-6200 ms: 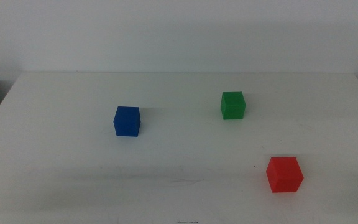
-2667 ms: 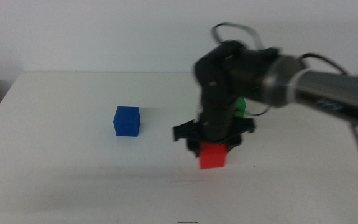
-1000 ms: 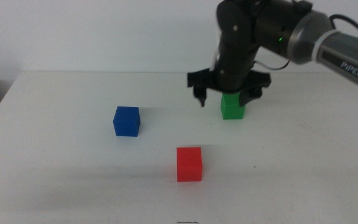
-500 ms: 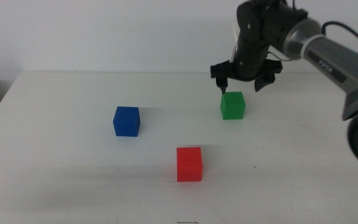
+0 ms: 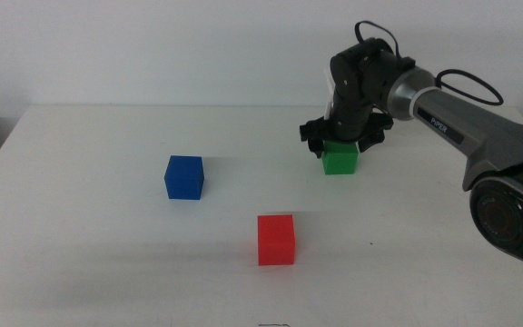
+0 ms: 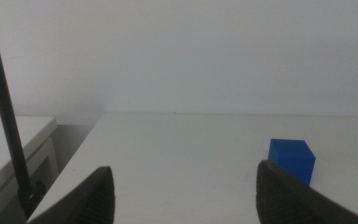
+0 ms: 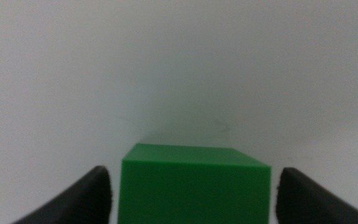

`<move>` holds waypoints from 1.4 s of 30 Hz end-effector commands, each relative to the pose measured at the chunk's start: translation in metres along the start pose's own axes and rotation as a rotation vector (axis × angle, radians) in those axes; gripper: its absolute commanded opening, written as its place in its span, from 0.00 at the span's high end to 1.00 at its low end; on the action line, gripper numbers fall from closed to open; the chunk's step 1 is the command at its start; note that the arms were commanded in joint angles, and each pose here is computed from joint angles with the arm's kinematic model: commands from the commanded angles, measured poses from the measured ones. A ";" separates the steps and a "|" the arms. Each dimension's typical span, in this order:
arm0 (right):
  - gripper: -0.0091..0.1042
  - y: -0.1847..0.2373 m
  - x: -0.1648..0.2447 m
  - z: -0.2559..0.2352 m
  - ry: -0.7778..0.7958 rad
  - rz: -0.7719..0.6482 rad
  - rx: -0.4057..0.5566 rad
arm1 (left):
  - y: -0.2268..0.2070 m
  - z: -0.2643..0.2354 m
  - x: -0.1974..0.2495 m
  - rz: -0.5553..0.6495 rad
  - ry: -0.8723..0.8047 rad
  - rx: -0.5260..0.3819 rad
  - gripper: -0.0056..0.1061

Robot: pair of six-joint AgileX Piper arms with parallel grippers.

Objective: Stack red cubes first, then green, then blue cubes in a specific spot.

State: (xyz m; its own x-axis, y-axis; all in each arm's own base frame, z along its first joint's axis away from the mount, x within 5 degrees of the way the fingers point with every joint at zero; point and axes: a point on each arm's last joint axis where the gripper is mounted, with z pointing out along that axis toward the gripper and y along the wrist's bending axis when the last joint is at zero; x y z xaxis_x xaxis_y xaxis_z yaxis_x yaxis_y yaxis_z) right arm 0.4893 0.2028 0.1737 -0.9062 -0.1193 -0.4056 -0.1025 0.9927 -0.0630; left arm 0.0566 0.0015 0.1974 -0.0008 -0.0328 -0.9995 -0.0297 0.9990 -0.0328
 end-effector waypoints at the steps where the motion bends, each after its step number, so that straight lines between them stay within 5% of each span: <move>1: 0.48 -0.010 -0.020 -0.042 -0.125 0.003 -0.005 | 0.000 -0.002 -0.009 -0.011 -0.102 0.001 0.28; 4: 0.90 -0.011 -0.020 -0.048 -0.117 -0.042 -0.002 | 0.000 -0.002 -0.009 -0.011 -0.102 0.001 0.28; 5: 0.93 -0.012 -0.021 -0.054 -0.119 -0.047 -0.001 | 0.000 -0.002 -0.009 -0.011 -0.102 0.001 0.28; 13: 0.93 -0.017 -0.008 -0.129 -0.168 0.014 0.018 | 0.000 -0.002 -0.009 -0.011 -0.102 0.001 0.28; 22: 0.93 0.040 0.056 -0.198 -0.213 0.033 -0.033 | 0.000 -0.002 -0.009 -0.011 -0.102 0.001 0.28; 42: 0.93 0.109 0.105 -0.190 -0.090 0.113 -0.097 | 0.000 -0.002 -0.009 -0.011 -0.102 0.001 0.28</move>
State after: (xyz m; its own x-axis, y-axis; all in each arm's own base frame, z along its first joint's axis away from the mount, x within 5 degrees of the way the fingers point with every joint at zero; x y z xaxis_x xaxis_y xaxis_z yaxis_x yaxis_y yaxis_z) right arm 0.3073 0.3073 0.2707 -0.9072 -0.0174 -0.4203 -0.0369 0.9986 0.0384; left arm 0.0566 0.0015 0.1974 -0.0008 -0.0328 -0.9995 -0.0297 0.9990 -0.0328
